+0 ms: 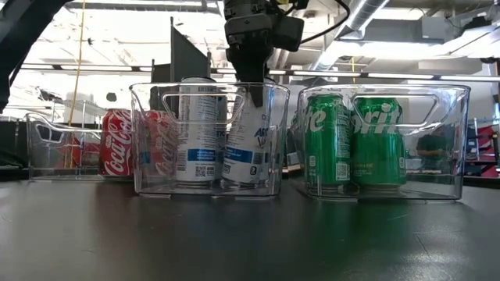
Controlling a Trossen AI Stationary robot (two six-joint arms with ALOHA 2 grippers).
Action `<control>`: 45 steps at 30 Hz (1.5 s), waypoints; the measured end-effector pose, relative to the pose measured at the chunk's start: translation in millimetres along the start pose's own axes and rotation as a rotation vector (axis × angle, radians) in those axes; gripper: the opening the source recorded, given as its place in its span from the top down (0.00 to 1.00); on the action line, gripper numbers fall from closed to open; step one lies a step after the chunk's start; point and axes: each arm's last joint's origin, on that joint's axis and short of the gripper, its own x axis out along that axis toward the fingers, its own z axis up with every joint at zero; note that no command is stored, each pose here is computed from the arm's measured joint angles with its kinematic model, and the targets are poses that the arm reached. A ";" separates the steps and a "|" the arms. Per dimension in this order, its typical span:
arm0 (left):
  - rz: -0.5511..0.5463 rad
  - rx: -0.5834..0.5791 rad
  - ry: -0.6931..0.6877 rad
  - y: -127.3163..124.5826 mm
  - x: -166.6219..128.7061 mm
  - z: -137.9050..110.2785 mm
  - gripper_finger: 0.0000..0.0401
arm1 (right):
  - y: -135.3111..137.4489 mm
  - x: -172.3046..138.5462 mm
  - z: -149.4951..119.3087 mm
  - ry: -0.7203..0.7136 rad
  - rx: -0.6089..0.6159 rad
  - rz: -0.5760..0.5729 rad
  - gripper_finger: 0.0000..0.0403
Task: Sort soda cans
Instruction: Put the white and blue soda can into the center transparent bin, then adjust the left transparent bin
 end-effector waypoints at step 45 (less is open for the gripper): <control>0.030 -0.031 -0.249 -7.0 -110.5 -29.1 0.05 | -0.1 0.2 0.0 0.001 -0.001 0.000 0.21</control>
